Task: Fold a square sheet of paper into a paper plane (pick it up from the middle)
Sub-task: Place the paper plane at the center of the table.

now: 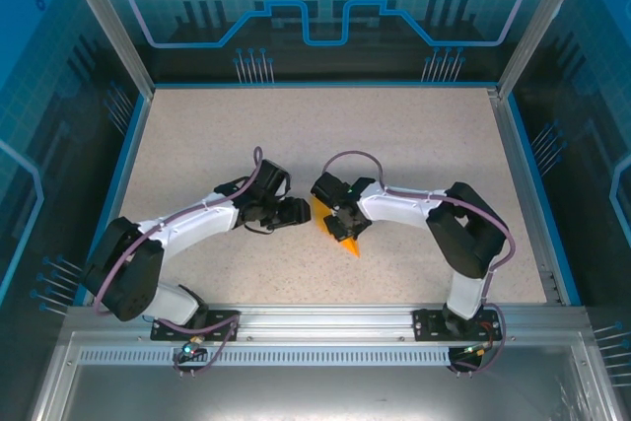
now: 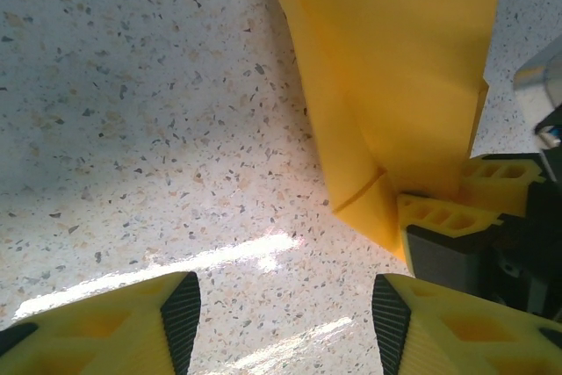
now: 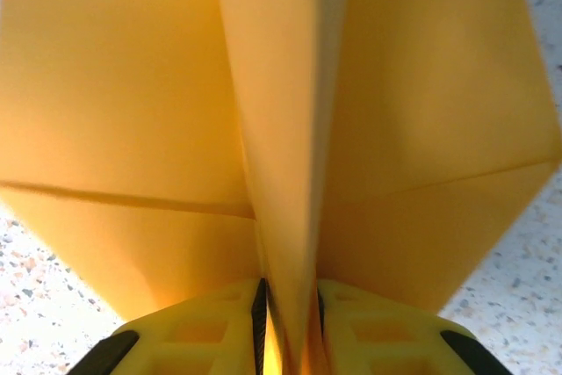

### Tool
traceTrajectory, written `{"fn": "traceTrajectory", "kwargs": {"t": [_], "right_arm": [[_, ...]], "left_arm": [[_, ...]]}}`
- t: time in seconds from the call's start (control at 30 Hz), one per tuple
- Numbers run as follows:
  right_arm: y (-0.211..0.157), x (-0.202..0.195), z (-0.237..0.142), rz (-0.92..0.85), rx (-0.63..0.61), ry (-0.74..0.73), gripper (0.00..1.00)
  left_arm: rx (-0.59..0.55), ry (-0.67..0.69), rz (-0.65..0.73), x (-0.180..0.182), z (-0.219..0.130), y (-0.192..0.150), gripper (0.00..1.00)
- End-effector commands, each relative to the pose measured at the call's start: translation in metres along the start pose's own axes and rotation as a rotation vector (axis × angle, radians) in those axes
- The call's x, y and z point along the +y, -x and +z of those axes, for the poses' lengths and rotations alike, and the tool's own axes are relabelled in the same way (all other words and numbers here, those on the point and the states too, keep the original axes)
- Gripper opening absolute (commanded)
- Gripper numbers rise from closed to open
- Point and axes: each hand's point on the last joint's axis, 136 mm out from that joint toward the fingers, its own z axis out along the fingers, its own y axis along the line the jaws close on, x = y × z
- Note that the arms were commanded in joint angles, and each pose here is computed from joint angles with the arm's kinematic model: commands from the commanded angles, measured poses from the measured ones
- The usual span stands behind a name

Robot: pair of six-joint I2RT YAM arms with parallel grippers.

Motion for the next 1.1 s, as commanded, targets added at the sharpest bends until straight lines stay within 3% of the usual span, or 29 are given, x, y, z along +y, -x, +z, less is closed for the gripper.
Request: {"fn": "traceTrajectory", "kwargs": {"t": [0.0,0.33,0.83,1.07], "right_arm": [[-0.009,0.008,0.011,-0.040,0.034,0.000,0.21],[-0.014,0.010,0.020,-0.045,0.060,-0.008,0.18],[-0.001,0.013,-0.002,-0.054,-0.004,0.018,0.09],[0.003,0.014,-0.008,-0.054,-0.015,0.021,0.10]], "left_arm": [[0.042,-0.005,0.008,0.006,0.004,-0.009,0.58],[0.059,-0.002,0.002,0.009,0.010,-0.012,0.58],[0.055,-0.001,0.014,0.009,0.012,-0.010,0.58],[0.052,-0.005,0.023,0.005,0.009,-0.008,0.58]]}}
